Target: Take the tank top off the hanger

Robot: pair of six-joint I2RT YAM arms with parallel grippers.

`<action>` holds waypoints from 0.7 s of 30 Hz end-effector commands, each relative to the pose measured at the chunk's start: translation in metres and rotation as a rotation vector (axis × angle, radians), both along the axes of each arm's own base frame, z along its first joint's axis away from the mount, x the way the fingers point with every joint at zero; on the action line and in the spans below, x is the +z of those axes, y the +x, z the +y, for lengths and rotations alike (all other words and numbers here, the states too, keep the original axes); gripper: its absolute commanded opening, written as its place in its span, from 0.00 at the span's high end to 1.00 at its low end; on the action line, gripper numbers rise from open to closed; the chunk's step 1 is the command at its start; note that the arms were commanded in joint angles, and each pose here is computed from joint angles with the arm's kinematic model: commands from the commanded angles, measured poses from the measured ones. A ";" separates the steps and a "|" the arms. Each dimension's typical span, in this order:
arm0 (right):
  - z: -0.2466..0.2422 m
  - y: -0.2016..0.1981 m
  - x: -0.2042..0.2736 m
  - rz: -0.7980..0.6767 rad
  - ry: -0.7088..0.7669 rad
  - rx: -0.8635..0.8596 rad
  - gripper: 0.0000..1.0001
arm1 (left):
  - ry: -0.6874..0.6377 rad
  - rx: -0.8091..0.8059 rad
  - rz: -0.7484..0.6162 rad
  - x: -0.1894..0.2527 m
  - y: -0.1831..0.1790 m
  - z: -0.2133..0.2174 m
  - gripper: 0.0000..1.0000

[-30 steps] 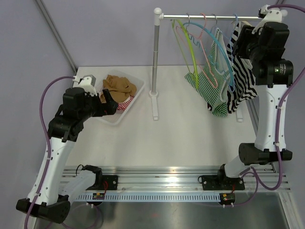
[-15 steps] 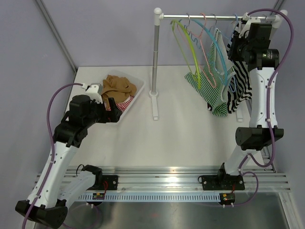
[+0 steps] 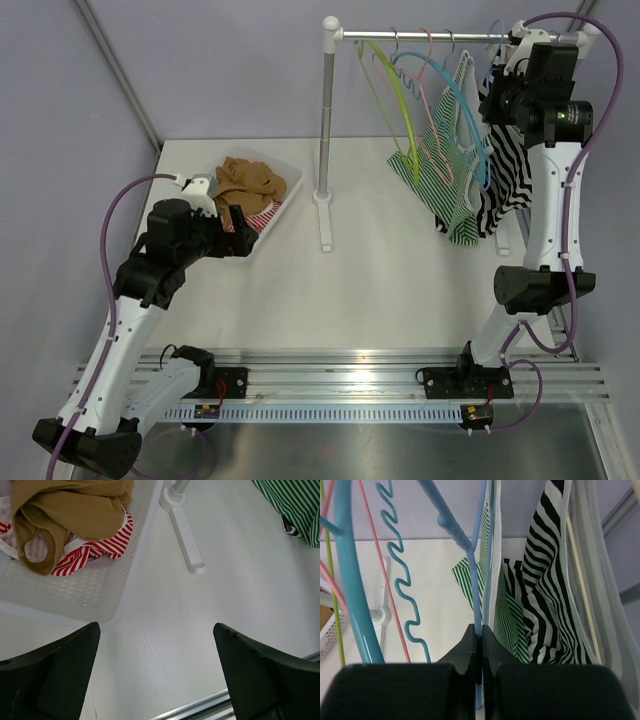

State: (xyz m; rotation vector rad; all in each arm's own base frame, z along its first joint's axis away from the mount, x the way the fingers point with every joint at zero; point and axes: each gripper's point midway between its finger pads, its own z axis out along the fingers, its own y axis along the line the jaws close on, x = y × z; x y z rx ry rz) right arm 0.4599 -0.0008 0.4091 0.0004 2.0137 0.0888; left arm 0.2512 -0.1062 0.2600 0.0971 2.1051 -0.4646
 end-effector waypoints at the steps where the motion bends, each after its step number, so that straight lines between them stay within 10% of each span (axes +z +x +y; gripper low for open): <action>1: 0.005 -0.028 0.075 -0.206 0.008 0.023 1.00 | -0.016 -0.042 -0.046 0.008 0.003 -0.008 0.01; 21: 0.010 -0.176 0.095 -0.268 0.108 -0.054 1.00 | -0.073 -0.094 -0.135 0.079 -0.007 -0.038 0.01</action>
